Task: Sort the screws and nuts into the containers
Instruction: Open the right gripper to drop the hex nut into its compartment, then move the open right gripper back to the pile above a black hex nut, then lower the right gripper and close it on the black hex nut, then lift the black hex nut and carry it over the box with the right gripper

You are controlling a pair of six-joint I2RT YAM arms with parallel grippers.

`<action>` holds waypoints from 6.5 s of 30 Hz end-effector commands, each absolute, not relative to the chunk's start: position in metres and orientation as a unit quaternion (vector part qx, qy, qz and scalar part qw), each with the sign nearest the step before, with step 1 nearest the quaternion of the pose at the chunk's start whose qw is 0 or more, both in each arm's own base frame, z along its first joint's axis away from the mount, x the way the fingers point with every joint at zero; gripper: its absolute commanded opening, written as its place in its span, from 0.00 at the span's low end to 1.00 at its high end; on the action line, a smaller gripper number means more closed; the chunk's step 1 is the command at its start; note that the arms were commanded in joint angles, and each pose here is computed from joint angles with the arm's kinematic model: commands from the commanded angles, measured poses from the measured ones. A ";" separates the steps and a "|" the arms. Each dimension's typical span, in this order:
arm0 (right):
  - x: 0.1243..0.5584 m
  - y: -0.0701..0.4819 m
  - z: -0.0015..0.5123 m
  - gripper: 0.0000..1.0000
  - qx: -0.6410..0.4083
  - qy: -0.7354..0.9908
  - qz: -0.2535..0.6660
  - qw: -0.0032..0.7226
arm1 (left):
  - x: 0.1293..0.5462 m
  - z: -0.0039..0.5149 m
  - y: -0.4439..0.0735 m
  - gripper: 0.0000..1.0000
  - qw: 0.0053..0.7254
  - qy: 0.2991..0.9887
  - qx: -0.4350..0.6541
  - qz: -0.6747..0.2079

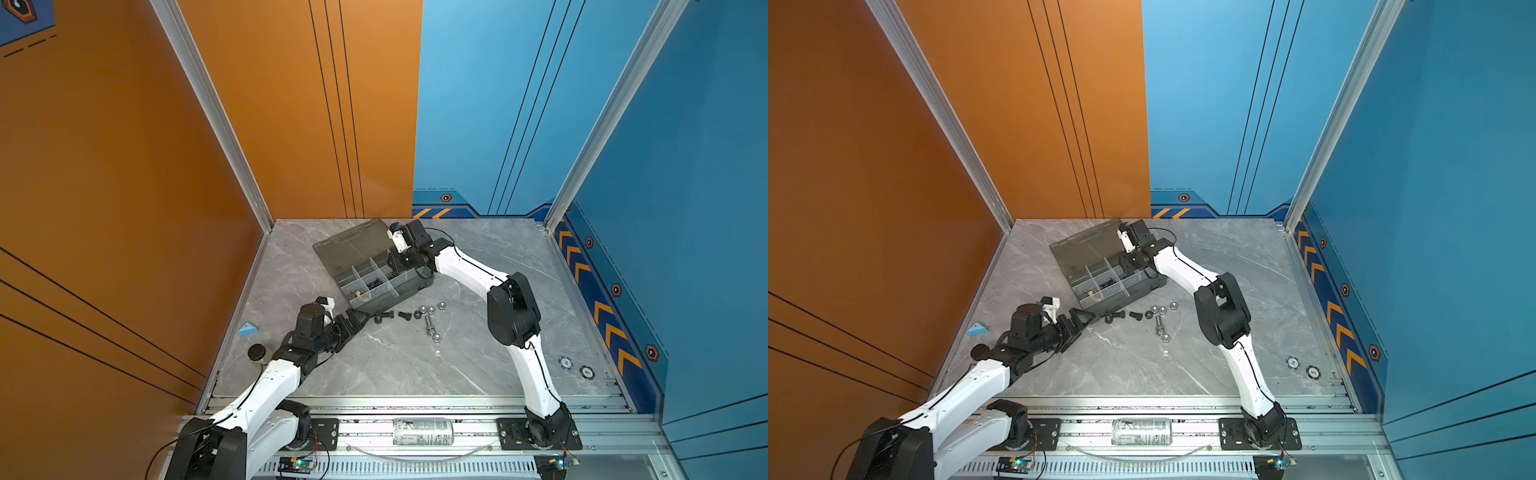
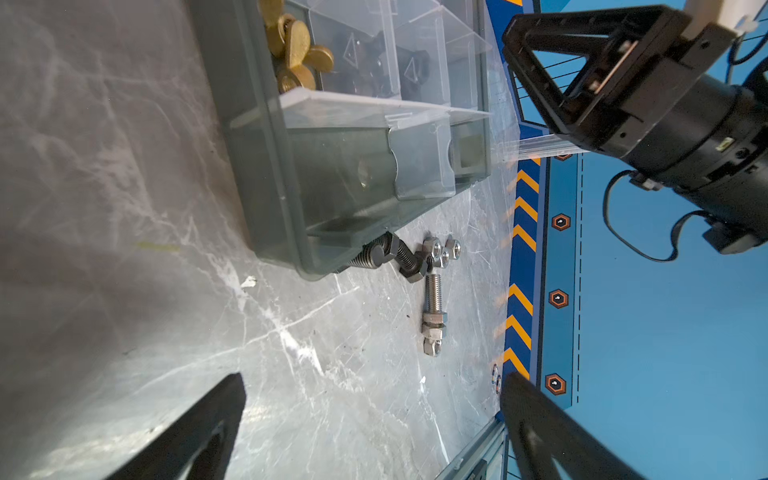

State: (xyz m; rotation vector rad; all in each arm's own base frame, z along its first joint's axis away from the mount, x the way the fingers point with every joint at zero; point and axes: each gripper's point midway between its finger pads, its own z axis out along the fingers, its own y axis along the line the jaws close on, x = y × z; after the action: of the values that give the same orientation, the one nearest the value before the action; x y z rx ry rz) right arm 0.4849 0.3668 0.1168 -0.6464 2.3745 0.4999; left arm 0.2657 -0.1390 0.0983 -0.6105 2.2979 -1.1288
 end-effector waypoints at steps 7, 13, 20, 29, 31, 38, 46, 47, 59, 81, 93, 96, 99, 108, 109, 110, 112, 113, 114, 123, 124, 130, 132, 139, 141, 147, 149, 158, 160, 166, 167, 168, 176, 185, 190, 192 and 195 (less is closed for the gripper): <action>0.423 0.335 0.140 0.51 -0.292 0.910 0.174 0.238 | 0.263 0.096 -0.134 0.98 0.252 0.844 -0.235 -0.410; 0.380 0.299 0.137 0.52 -0.294 0.921 0.142 0.214 | 0.262 0.098 -0.135 0.98 0.254 0.844 -0.235 -0.410; 0.358 0.269 0.101 0.53 -0.268 0.939 0.098 0.193 | 0.262 0.096 -0.134 0.98 0.254 0.844 -0.237 -0.408; 0.351 0.290 0.069 0.52 -0.261 0.938 0.127 0.189 | 0.263 0.094 -0.136 0.98 0.249 0.846 -0.237 -0.408; 0.351 0.295 0.066 0.52 -0.262 0.936 0.136 0.190 | 0.263 0.094 -0.136 0.98 0.249 0.846 -0.238 -0.406; 0.349 0.308 0.056 0.50 -0.261 0.933 0.179 0.169 | 0.262 0.093 -0.135 0.98 0.248 0.848 -0.239 -0.403; 0.353 0.314 0.050 0.42 -0.263 0.926 0.216 0.166 | 0.261 0.092 -0.135 0.98 0.246 0.849 -0.238 -0.403; 0.354 0.314 0.049 0.42 -0.263 0.926 0.216 0.165 | 0.261 0.092 -0.135 0.98 0.247 0.849 -0.238 -0.403; 0.346 0.309 0.035 0.38 -0.260 0.926 0.233 0.141 | 0.260 0.089 -0.134 0.98 0.246 0.850 -0.239 -0.401; 0.323 0.285 0.019 0.35 -0.280 0.930 0.207 0.121 | 0.261 0.088 -0.136 0.98 0.242 0.850 -0.240 -0.402; 0.325 0.278 0.021 0.39 -0.291 0.927 0.197 0.128 | 0.261 0.087 -0.137 0.98 0.241 0.851 -0.238 -0.401; 0.328 0.276 0.021 0.39 -0.286 0.928 0.200 0.130 | 0.261 0.087 -0.137 0.98 0.241 0.851 -0.239 -0.402; 0.331 0.276 0.022 0.40 -0.280 0.928 0.208 0.130 | 0.261 0.085 -0.138 0.98 0.239 0.852 -0.239 -0.401; 0.336 0.281 0.018 0.40 -0.271 0.927 0.229 0.121 | 0.260 0.083 -0.138 0.98 0.237 0.853 -0.238 -0.400; 0.335 0.281 0.017 0.40 -0.271 0.927 0.229 0.119 | 0.260 0.083 -0.138 0.98 0.238 0.852 -0.238 -0.400; 0.334 0.281 0.016 0.40 -0.272 0.927 0.229 0.117 | 0.260 0.083 -0.138 0.98 0.238 0.852 -0.239 -0.400; 0.331 0.280 0.016 0.40 -0.275 0.927 0.230 0.113 | 0.260 0.083 -0.137 0.98 0.238 0.852 -0.240 -0.399; 0.329 0.279 0.015 0.40 -0.276 0.927 0.231 0.110 | 0.260 0.083 -0.137 0.98 0.239 0.852 -0.239 -0.399; 0.328 0.280 0.015 0.40 -0.278 0.926 0.233 0.108 | 0.261 0.083 -0.138 0.98 0.238 0.852 -0.239 -0.400; 0.319 0.274 0.014 0.40 -0.283 0.930 0.212 0.101 | 0.262 0.082 -0.138 0.98 0.236 0.853 -0.239 -0.400; 0.319 0.273 0.014 0.40 -0.285 0.931 0.206 0.101 | 0.262 0.082 -0.138 0.98 0.237 0.853 -0.239 -0.400; 0.318 0.269 0.008 0.39 -0.291 0.939 0.154 0.095 | 0.262 0.082 -0.140 0.98 0.235 0.852 -0.238 -0.402; 0.317 0.268 0.006 0.38 -0.295 0.942 0.128 0.094 | 0.262 0.082 -0.139 0.98 0.235 0.853 -0.238 -0.402; 0.314 0.263 -0.003 0.35 -0.299 0.947 0.081 0.082 | 0.263 0.082 -0.139 0.98 0.236 0.852 -0.238 -0.401; 0.313 0.263 -0.006 0.33 -0.299 0.948 0.076 0.080 | 0.263 0.082 -0.140 0.98 0.235 0.853 -0.237 -0.402; 0.314 0.265 -0.009 0.28 -0.295 0.949 0.073 0.079 | 0.263 0.081 -0.140 0.98 0.234 0.853 -0.237 -0.403; 0.315 0.265 -0.009 0.24 -0.293 0.950 0.071 0.080 | 0.263 0.081 -0.140 0.98 0.235 0.853 -0.237 -0.402; 0.325 0.274 0.013 0.00 -0.291 0.944 0.095 0.124 | 0.262 0.081 -0.140 0.98 0.235 0.853 -0.236 -0.402; 0.327 0.282 0.028 0.00 -0.297 0.936 0.120 0.146 | 0.262 0.081 -0.140 0.98 0.235 0.852 -0.237 -0.403; 0.342 0.295 0.076 0.00 -0.304 0.915 0.157 0.214 | 0.262 0.084 -0.140 0.98 0.237 0.851 -0.235 -0.406; 0.345 0.296 0.083 0.00 -0.304 0.913 0.161 0.221 | 0.262 0.084 -0.140 0.98 0.237 0.851 -0.235 -0.406; 0.347 0.297 0.088 0.00 -0.304 0.911 0.164 0.226 | 0.261 0.084 -0.140 0.98 0.237 0.851 -0.235 -0.406; 0.381 0.314 0.126 0.00 -0.296 0.898 0.187 0.267 | 0.261 0.087 -0.139 0.98 0.241 0.849 -0.236 -0.407; 0.440 0.339 0.135 0.00 -0.269 0.896 0.189 0.298 | 0.263 0.093 -0.139 0.98 0.245 0.847 -0.232 -0.410; 0.462 0.350 0.123 0.00 -0.262 0.899 0.184 0.298 | 0.262 0.093 -0.137 0.98 0.247 0.847 -0.234 -0.409; 0.468 0.352 0.120 0.00 -0.260 0.900 0.184 0.299 | 0.261 0.093 -0.137 0.98 0.247 0.847 -0.234 -0.408; 0.473 0.354 0.111 0.00 -0.257 0.903 0.181 0.293 | 0.261 0.094 -0.136 0.98 0.249 0.846 -0.235 -0.408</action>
State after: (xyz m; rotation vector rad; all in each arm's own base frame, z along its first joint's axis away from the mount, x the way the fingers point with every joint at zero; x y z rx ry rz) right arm 0.4661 0.3570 0.1066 -0.7214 2.3908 0.4971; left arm 0.2642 -0.1392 0.0977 -0.6240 2.2956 -1.1244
